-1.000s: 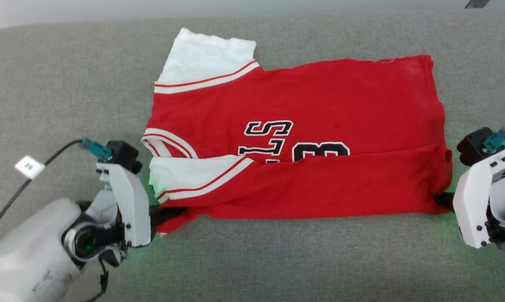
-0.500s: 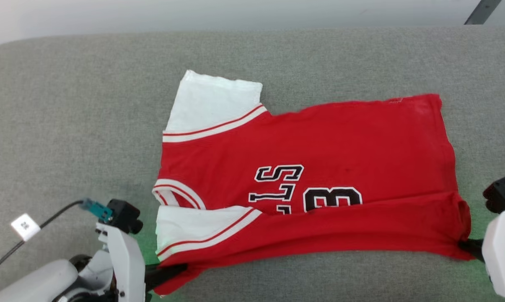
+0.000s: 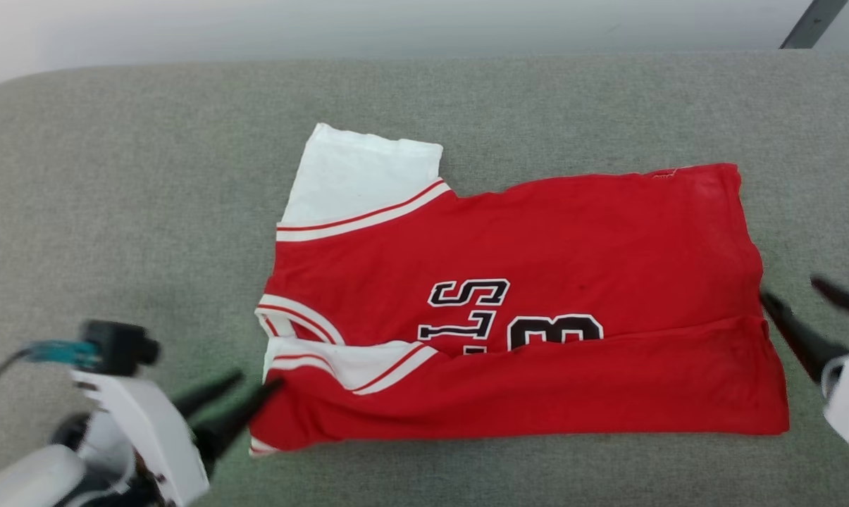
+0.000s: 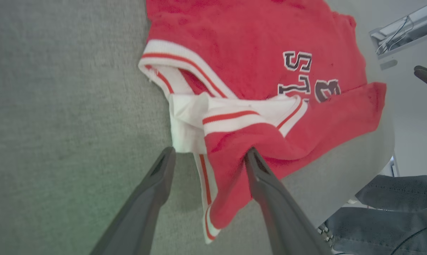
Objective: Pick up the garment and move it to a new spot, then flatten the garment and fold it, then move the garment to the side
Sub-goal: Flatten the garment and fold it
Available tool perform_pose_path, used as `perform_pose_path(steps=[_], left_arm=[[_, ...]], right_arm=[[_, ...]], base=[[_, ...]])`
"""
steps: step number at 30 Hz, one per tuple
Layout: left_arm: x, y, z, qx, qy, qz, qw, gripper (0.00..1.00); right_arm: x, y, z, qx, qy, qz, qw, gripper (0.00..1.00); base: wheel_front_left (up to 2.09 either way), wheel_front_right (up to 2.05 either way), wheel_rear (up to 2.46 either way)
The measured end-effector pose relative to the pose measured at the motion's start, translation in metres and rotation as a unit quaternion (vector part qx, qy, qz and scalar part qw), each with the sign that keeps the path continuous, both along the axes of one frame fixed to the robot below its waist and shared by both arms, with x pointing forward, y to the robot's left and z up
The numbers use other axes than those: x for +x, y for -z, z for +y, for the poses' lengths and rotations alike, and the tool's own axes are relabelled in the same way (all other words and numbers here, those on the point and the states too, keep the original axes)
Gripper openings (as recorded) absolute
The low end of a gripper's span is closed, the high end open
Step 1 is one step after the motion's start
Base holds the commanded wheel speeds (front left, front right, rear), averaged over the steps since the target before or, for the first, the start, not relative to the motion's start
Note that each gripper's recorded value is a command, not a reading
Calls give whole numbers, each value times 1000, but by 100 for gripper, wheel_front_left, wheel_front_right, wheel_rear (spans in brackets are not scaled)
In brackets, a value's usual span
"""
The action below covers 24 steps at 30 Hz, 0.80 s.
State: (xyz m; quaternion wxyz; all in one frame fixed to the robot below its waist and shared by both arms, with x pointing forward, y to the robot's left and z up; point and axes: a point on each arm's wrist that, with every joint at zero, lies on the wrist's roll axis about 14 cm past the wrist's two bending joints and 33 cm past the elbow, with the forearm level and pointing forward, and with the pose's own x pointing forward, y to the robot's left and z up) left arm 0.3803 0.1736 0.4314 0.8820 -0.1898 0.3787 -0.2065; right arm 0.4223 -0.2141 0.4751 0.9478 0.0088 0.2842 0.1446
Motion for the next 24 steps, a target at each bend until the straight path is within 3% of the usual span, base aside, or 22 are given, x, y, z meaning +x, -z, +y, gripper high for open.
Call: perform_pose_path(steps=[4, 13, 20, 24], left_arm=[[26, -19, 17, 12, -52, -82, 995, 100], [107, -75, 22, 25, -106, -263, 959, 100], [183, -92, 5, 66, -77, -295, 950, 100], [219, -81, -5, 102, -55, -266, 957, 100]], right_arm=[[25, -27, 10, 34, 25, -106, 993, 100], [56, -72, 14, 102, 82, -274, 953, 100], [55, -91, -20, 107, 142, -338, 924, 100], [48, -90, -34, 92, 159, -344, 921, 100]], base=[[0, 0, 0], [0, 0, 0], [0, 0, 0], [0, 0, 0]])
